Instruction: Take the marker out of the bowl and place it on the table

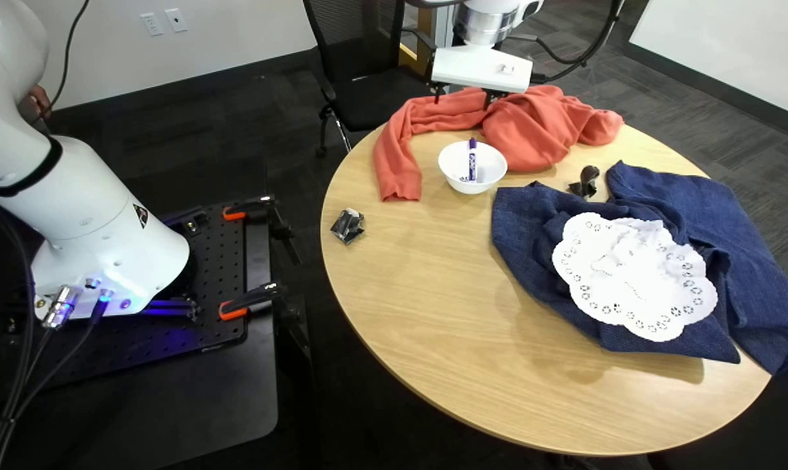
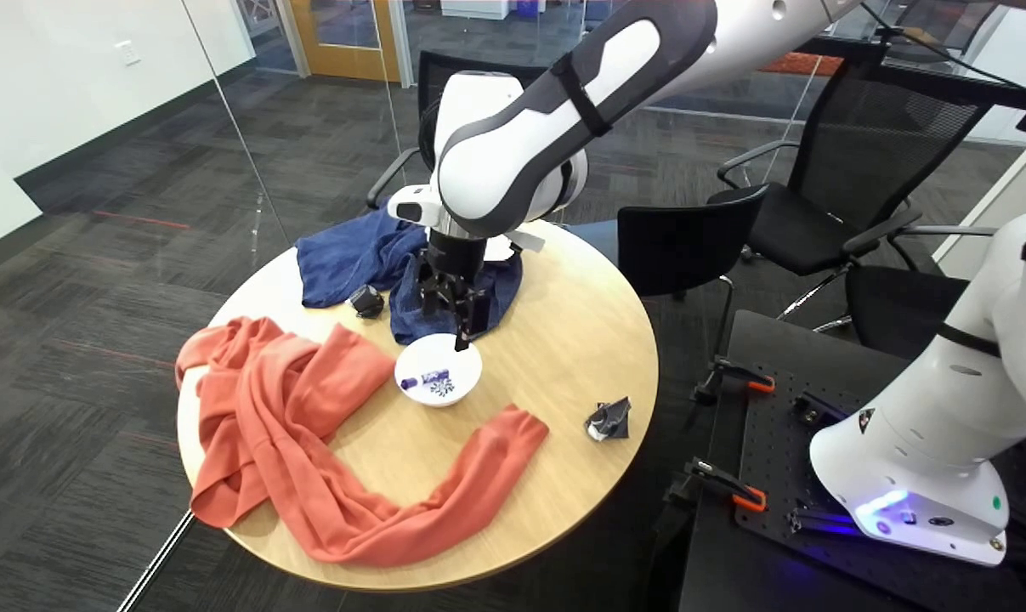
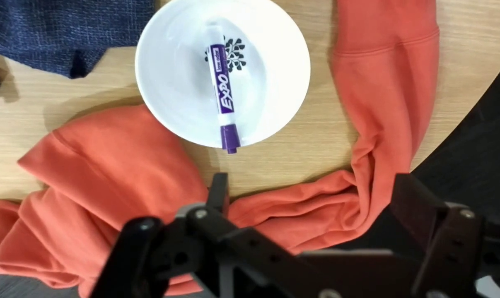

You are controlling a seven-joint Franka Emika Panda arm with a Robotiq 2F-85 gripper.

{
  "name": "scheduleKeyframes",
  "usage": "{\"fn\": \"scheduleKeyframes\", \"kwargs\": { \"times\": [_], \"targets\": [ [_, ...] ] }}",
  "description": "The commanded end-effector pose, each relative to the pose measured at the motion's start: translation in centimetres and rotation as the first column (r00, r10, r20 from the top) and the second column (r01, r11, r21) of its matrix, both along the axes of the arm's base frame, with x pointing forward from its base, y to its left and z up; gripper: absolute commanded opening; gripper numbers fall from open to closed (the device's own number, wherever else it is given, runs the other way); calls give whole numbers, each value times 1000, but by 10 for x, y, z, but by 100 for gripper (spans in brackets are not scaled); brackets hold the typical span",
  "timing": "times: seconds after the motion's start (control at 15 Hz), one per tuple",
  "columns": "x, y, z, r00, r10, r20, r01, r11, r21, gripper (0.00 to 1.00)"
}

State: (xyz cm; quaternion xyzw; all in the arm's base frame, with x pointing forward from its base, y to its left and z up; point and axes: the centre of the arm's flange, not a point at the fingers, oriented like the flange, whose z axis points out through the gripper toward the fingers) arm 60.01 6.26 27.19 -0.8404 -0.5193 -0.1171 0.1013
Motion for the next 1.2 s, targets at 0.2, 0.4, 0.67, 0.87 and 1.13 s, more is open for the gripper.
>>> {"fn": "scheduleKeyframes", "kwargs": {
  "times": [0.2,0.4,0.67,0.87,1.13],
  "targets": [
    [9,-15,-19,999,-11,48,12,1000,-4,100],
    [11,-23,-35,999,-14,49,14,1000,-6,100],
    [14,-28,-55,999,-19,31,19,1000,-1,70],
    [20,-27,-67,1000,-18,13,18,1000,4,67],
    [31,-26,-81,1000,-18,-5,18,1000,8,72]
  ]
}}
